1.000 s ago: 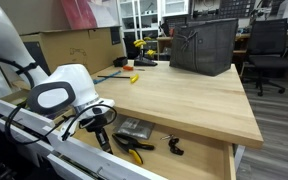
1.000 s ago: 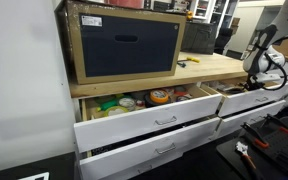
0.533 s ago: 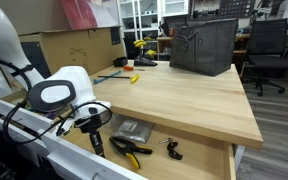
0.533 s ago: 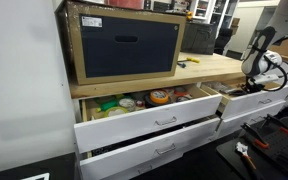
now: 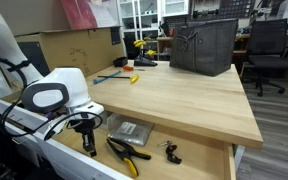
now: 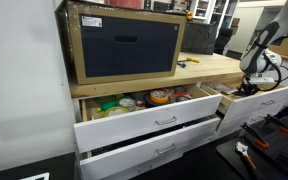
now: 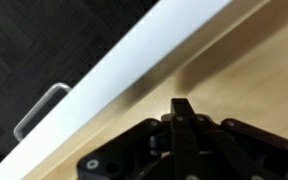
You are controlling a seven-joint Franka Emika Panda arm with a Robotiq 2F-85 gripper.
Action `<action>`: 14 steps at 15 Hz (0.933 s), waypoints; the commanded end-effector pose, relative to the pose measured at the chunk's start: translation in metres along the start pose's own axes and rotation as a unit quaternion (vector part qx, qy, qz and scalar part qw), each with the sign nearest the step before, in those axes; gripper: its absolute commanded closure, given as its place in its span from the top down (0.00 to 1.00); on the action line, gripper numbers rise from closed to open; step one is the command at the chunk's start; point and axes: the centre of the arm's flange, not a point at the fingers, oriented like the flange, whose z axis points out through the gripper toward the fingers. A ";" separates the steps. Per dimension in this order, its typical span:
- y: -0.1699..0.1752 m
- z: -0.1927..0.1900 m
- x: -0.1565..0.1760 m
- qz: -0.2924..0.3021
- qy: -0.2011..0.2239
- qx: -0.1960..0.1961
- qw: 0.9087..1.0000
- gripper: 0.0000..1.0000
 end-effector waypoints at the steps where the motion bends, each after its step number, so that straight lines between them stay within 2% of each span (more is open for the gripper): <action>1: 0.013 -0.035 -0.028 0.029 0.005 0.090 0.995 0.00; 5: 0.011 -0.060 -0.053 0.047 0.022 0.182 0.982 0.00; 9: 0.008 -0.096 -0.077 0.055 0.035 0.272 0.960 0.00; 11: 0.004 -0.121 -0.087 0.053 0.045 0.301 0.951 0.00; 14: 0.001 -0.148 -0.107 0.024 0.055 0.321 0.945 0.00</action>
